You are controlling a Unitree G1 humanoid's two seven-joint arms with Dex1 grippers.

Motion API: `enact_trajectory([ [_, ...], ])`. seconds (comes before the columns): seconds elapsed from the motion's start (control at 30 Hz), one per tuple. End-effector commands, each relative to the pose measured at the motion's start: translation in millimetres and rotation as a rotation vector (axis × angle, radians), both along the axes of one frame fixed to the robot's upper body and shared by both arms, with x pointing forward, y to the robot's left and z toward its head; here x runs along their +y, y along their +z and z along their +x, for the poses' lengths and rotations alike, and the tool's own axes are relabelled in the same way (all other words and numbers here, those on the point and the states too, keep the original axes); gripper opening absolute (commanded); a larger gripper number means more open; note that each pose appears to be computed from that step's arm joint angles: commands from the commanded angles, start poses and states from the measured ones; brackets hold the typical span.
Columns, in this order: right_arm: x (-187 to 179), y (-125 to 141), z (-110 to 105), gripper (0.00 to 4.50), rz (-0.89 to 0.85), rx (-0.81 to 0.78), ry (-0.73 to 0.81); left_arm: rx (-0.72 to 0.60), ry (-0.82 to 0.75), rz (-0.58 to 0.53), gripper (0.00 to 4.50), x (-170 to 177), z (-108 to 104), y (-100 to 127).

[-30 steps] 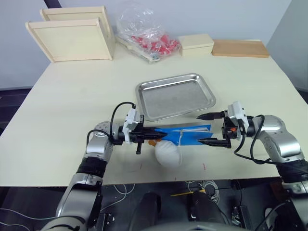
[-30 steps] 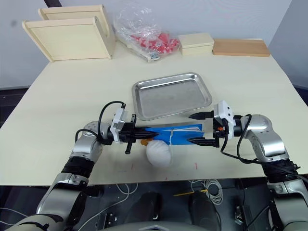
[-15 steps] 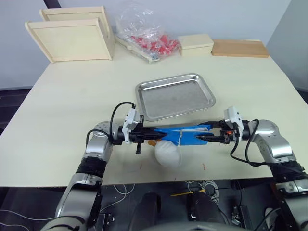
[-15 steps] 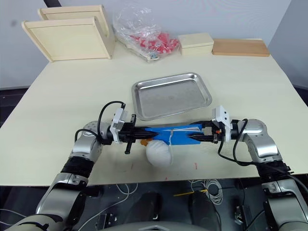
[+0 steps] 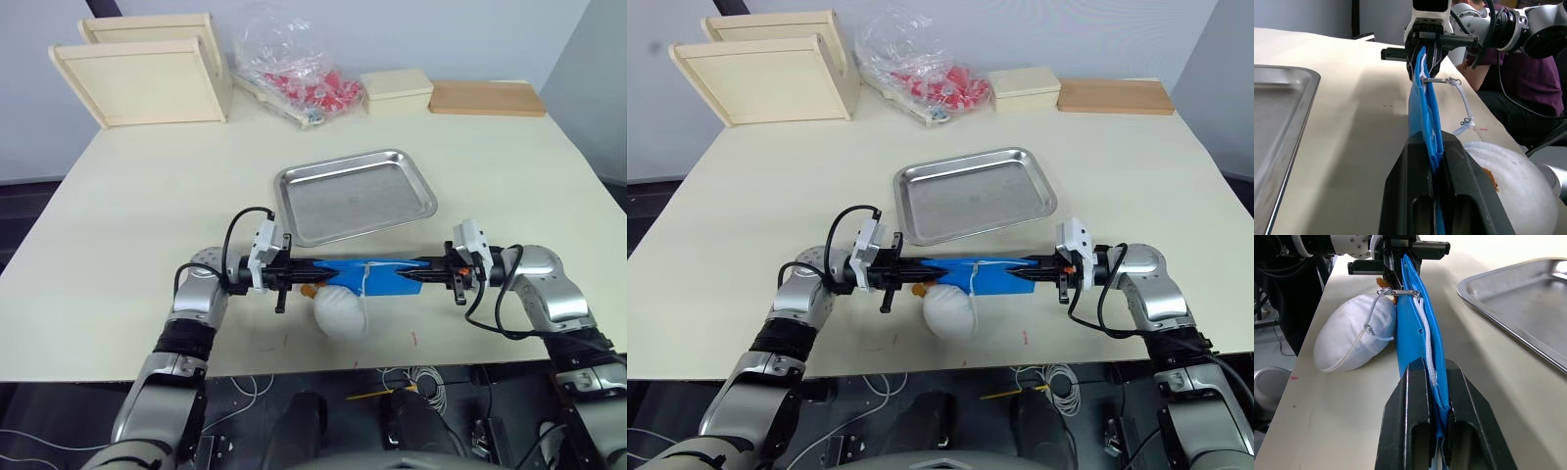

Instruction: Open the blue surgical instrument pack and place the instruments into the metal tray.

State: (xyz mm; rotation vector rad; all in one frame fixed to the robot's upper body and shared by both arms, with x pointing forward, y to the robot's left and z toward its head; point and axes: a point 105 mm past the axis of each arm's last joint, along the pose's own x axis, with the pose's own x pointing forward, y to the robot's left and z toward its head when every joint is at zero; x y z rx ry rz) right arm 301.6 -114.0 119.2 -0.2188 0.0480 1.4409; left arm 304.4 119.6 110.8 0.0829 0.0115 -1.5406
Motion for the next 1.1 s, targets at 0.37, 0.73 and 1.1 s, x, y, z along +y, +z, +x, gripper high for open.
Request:
enact_trajectory([
  [0.37,-3.5,9.7,3.1,0.0,0.013,-0.046,-0.006,-0.01,0.079,0.014,2.6,29.4,-12.2,20.9],
  [0.73,-2.5,7.8,4.2,0.0,0.012,-0.033,-0.006,-0.061,0.165,0.075,3.74,31.5,-41.9,20.2],
  [1.1,0.6,6.2,5.5,0.0,0.017,-0.024,-0.003,-0.053,0.126,0.265,3.74,4.2,-61.5,-26.3],
])
